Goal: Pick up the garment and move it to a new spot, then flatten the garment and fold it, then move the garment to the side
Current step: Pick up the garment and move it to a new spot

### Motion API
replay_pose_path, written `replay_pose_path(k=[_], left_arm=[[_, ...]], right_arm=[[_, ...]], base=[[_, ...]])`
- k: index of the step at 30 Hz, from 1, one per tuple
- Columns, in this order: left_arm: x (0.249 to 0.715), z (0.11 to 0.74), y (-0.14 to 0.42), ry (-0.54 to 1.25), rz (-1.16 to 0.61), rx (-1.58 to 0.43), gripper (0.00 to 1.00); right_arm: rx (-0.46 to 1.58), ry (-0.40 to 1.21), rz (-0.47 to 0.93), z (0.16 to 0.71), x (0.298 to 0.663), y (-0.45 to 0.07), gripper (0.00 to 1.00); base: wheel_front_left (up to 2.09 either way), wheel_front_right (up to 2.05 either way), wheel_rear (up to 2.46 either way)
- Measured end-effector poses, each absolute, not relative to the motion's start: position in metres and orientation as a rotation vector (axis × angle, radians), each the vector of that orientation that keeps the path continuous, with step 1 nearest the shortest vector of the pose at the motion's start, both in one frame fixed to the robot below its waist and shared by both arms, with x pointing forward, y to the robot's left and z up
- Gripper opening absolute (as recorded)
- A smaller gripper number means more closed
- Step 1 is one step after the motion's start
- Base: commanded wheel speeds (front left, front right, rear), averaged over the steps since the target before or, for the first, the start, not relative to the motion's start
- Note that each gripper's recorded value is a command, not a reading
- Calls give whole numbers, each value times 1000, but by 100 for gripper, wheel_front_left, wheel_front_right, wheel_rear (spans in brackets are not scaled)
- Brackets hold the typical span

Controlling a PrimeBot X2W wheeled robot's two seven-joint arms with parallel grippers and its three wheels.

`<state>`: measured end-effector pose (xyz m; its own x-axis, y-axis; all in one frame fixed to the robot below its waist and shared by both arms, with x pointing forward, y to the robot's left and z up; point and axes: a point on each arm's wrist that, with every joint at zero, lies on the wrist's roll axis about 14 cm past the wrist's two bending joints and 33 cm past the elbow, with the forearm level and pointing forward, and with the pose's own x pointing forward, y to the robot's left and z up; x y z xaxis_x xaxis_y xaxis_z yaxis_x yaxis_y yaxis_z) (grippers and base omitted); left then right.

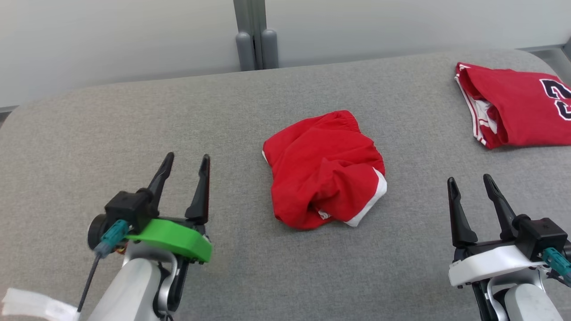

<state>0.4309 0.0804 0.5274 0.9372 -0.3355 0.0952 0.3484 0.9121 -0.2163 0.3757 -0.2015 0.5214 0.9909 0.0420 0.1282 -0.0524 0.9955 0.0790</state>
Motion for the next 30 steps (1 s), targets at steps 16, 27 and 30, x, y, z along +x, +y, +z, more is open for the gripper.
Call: replay_pose_path(k=[16, 27, 30], left_arm=[[370, 524, 190, -110, -52, -196, 100], [354, 521, 204, -124, -23, -206, 100], [353, 519, 205, -119, -20, -202, 100]], right_arm=[[95, -158, 135, 533, 376, -172, 100], [110, -143, 154, 528, 373, -163, 100], [114, -137, 151, 526, 373, -163, 100]], base=[[0, 0, 0], [0, 0, 0], [0, 0, 0]])
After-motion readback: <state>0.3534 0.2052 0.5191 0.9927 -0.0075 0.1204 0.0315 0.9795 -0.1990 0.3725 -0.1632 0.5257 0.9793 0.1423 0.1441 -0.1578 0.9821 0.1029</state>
